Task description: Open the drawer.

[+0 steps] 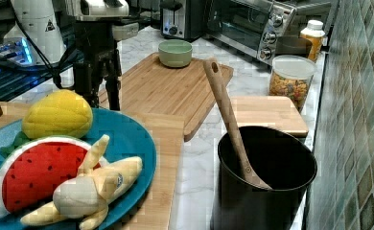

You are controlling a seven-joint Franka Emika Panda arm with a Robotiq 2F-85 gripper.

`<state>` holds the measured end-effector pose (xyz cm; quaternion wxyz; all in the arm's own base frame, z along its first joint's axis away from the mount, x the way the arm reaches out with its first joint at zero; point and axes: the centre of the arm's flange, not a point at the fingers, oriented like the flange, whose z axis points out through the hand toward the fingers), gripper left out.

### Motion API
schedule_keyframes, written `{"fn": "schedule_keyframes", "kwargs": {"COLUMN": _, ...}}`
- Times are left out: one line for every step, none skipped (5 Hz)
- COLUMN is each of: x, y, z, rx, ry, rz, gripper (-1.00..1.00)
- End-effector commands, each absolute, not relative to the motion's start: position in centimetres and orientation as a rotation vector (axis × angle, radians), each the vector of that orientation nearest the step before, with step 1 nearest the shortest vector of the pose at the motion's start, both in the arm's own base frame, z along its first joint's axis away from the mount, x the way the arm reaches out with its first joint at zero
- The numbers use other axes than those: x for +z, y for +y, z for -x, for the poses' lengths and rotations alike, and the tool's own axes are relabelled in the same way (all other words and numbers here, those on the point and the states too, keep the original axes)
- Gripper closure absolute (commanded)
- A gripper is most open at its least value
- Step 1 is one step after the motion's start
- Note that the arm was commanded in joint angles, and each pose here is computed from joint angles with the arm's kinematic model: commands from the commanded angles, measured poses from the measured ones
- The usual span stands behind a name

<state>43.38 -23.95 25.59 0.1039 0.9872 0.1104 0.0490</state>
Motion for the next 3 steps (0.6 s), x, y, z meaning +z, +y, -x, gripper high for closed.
{"fn": "schedule_keyframes", "kwargs": {"x": 22.7, "y": -22.6, "z": -42.9, "rx": 0.131, "ry": 0.359, "rz": -2.901, "gripper": -1.00}}
{"fn": "schedule_keyframes", "kwargs": {"x": 23.0, "y": -22.6, "z": -42.9, "rx": 0.058, "ry": 0.468, "rz": -2.914, "gripper": -1.00}}
{"fn": "schedule_keyframes", "kwargs": {"x": 23.8, "y": -20.8, "z": -42.8, "rx": -0.001, "ry": 0.512, "rz": -2.940, "gripper": -1.00}}
